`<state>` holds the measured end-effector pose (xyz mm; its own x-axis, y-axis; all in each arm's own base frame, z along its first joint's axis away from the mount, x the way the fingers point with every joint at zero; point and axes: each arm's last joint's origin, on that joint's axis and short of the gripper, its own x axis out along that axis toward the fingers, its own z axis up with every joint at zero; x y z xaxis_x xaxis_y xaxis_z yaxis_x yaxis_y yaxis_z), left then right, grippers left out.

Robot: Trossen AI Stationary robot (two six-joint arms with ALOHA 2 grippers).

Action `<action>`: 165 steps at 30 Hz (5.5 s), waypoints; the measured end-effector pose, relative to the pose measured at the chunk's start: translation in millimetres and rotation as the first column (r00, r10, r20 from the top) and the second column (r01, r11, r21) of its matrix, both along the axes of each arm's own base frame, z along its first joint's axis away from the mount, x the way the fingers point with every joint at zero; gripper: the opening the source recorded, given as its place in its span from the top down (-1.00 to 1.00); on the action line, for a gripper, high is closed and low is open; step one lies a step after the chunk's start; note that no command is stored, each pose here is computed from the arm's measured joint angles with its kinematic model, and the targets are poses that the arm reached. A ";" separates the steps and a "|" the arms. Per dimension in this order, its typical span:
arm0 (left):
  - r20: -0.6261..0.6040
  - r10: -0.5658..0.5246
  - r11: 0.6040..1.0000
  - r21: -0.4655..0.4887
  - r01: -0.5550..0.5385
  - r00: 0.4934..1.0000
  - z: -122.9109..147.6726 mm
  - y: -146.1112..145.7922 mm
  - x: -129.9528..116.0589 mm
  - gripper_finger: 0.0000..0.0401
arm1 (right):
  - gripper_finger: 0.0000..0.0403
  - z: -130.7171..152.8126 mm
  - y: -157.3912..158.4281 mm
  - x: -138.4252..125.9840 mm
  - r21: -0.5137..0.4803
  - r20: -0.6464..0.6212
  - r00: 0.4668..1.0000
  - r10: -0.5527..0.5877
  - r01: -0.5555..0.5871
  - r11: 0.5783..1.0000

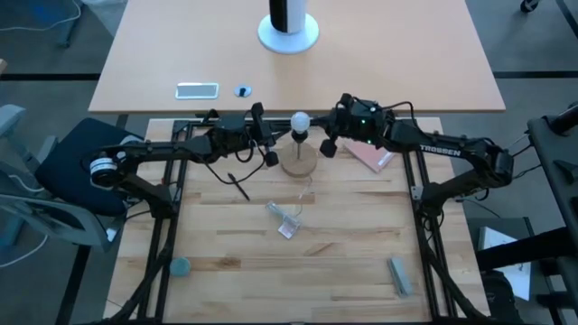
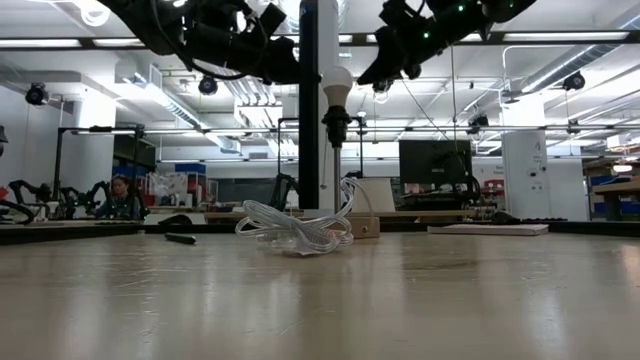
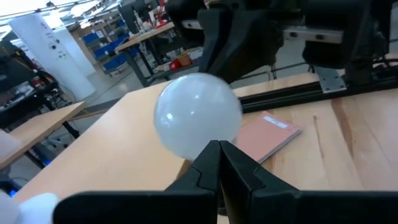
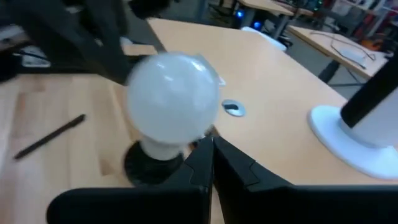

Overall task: Screw lightbulb
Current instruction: Insert the lightbulb into the la

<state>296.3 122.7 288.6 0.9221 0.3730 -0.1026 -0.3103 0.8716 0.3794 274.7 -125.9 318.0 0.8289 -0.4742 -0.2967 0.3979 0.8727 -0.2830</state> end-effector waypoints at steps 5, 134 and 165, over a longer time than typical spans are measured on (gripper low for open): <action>-0.003 0.012 1.000 0.015 -0.012 1.000 0.3 3.2 -1.3 1.00 | 0.97 -3.1 -7.1 5.2 0.004 0.031 0.999 0.034 -0.034 0.999; -0.002 -0.004 1.000 -0.019 0.003 1.000 1.6 8.1 -6.3 1.00 | 0.97 -8.4 4.4 10.7 0.084 0.026 0.993 0.119 -0.121 0.989; 0.019 -0.146 0.988 -0.053 0.147 0.989 6.8 -0.6 -7.9 1.00 | 0.97 6.3 6.0 -8.6 0.014 -0.008 0.996 0.087 -0.087 0.996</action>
<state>288.4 122.1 295.5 0.9680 0.2281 -0.1045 -0.1834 0.9274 0.3261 266.1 -120.0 324.3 0.8643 -0.3959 -0.3102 0.3175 0.9078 -0.2741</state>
